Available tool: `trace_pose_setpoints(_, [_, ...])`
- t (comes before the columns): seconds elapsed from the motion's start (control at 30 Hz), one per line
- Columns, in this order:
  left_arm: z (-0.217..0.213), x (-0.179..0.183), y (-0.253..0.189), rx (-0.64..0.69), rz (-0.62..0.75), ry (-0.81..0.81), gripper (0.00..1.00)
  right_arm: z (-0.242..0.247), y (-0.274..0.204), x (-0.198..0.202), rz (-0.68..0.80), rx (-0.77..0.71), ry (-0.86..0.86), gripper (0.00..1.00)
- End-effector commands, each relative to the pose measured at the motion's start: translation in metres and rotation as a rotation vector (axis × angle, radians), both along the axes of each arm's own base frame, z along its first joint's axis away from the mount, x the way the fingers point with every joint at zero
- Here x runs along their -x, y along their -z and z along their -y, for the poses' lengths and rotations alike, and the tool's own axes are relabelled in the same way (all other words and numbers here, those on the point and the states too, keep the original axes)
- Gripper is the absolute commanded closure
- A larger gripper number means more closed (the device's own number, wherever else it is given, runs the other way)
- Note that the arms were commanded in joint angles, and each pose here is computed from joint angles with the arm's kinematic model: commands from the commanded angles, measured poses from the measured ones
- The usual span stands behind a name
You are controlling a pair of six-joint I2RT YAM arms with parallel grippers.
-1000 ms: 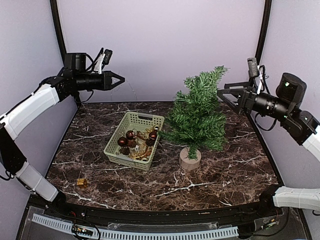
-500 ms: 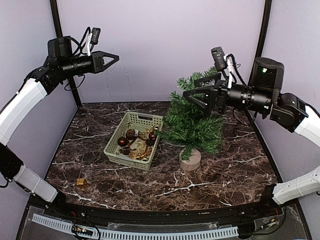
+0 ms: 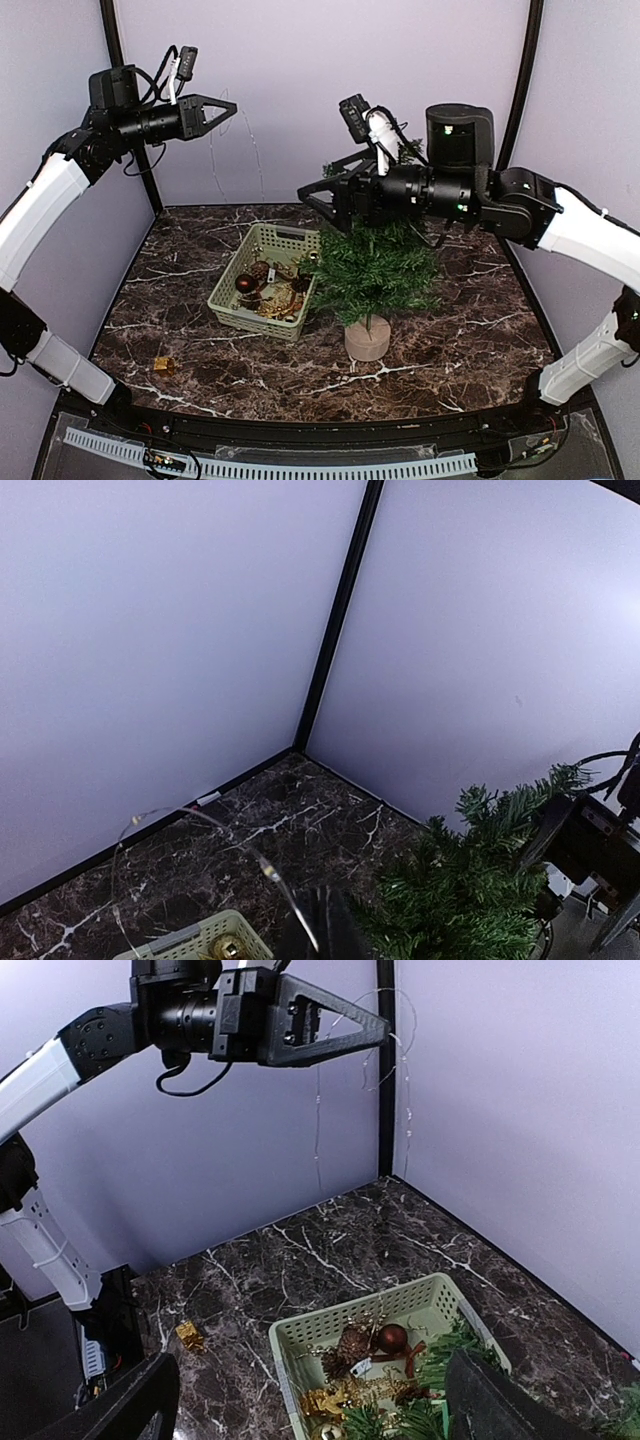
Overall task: Decorate the small christmas tree
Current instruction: Pass from the left arm to the right
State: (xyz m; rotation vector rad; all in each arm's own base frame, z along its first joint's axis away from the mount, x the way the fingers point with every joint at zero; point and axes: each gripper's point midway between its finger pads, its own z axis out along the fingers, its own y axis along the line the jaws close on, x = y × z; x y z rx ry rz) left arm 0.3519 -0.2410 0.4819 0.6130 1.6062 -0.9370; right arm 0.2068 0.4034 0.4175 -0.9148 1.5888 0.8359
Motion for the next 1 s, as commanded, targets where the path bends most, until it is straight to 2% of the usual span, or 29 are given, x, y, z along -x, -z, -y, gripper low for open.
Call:
trace_pose_setpoints(0.0, [-0.003, 0.01, -0.012, -0.001, 0.037, 0.019, 1.0, 0.02, -0.034, -0.002, 0.045, -0.083, 0.066, 0.06])
trace_pose_setpoints(0.23, [-0.004, 0.011, -0.012, 0.001, 0.032, 0.016, 1.0, 0.016, -0.032, 0.023, 0.017, -0.095, -0.065, 0.06])
trace_pose_setpoints(0.47, [-0.011, 0.003, -0.012, -0.002, 0.02, -0.053, 1.0, 0.025, -0.049, 0.05, 0.016, -0.155, -0.177, 0.06])
trace_pose_setpoints(0.8, [-0.014, -0.008, -0.001, -0.023, -0.006, -0.093, 0.99, 0.052, -0.063, 0.039, 0.04, -0.194, -0.047, 0.05])
trace_pose_setpoints(0.97, [-0.012, -0.007, -0.004, -0.022, -0.003, -0.079, 0.99, 0.059, -0.076, 0.043, 0.061, -0.217, -0.055, 0.05])
